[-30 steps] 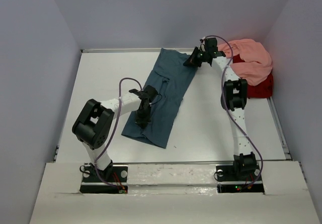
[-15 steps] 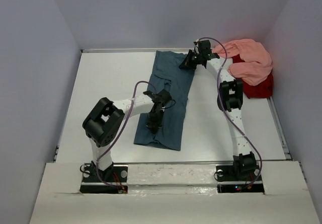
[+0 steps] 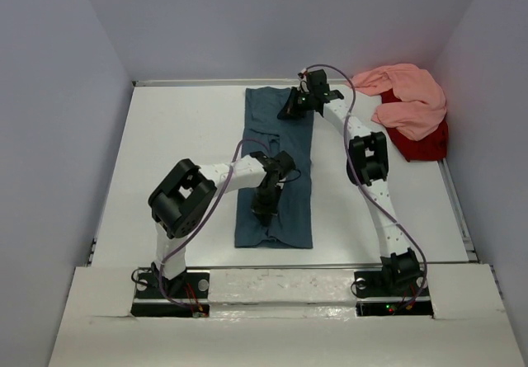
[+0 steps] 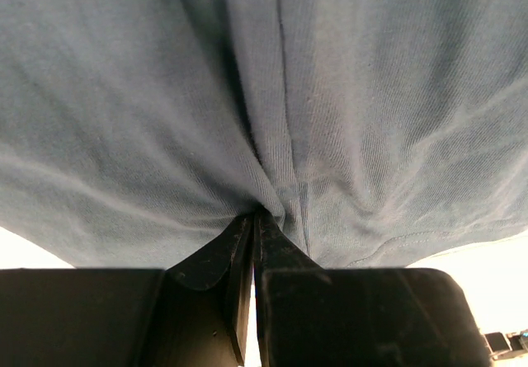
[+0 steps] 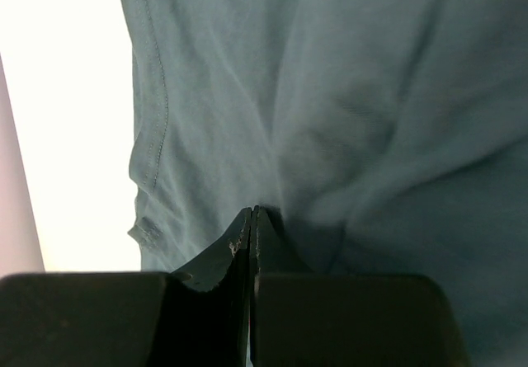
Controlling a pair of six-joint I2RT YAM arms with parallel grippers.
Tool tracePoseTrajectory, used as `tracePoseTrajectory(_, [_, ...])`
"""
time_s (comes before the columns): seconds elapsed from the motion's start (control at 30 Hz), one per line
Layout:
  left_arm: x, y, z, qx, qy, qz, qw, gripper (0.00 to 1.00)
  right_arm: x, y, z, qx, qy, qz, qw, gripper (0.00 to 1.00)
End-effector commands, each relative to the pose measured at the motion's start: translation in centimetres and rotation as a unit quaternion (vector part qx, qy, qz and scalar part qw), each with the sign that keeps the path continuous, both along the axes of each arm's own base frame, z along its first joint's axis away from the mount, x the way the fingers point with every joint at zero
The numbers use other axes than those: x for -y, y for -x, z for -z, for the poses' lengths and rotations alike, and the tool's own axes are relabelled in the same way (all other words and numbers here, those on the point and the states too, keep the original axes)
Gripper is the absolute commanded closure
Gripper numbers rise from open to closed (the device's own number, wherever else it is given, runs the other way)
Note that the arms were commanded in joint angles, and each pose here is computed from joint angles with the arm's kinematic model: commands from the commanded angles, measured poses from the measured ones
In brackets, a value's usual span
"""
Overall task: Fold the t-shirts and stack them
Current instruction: Rotate the tshirt 90 degrees
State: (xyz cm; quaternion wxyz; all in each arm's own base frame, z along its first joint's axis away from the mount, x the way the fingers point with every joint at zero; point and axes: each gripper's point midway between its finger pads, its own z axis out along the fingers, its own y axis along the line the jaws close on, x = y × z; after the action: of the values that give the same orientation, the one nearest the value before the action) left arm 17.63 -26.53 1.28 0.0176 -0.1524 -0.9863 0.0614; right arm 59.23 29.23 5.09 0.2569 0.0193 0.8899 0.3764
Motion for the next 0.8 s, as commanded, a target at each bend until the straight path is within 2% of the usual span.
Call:
tracePoseTrajectory(0.0, [0.9, 1.2, 3.0, -0.018, -0.009, 0.012, 1.0, 0.84, -1.0, -0.8, -1.5, 0.038, -0.007, -0.012, 0.999, 1.0])
tracePoseTrajectory(0.27, [2.1, 1.0, 2.4, -0.013, -0.008, 0.022, 1.0, 0.84, -1.6, -0.5, -2.4, 0.047, -0.008, -0.02, 0.999, 1.0])
tracePoseTrajectory(0.37, [2.4, -0.4, 0.9, 0.024, -0.008, 0.008, 1.0, 0.85, -1.3, -0.7, -5.1, 0.08, 0.0, -0.025, 0.996, 1.0])
tracePoseTrajectory(0.53, [3.4, -3.8, -5.1, 0.097, 0.007, -0.017, 0.995, 0.85, 0.2, -1.2, -12.2, 0.175, 0.038, -0.019, 0.984, 1.0])
tracePoseTrajectory(0.57, [3.1, -5.0, -6.4, 0.128, -0.002, -0.025, 0.991, 0.85, 0.4, -0.9, -15.0, 0.197, 0.037, -0.017, 0.98, 1.0])
tracePoseTrajectory(0.67, [3.6, -7.3, -11.7, 0.178, 0.021, -0.041, 0.983, 0.84, 2.4, -0.7, -18.3, 0.223, 0.044, -0.003, 0.974, 1.0])
tracePoseTrajectory(0.77, [3.1, -9.6, -16.2, 0.215, 0.046, -0.064, 0.973, 0.84, 4.3, 0.2, -21.8, 0.248, 0.05, 0.006, 0.968, 0.85])
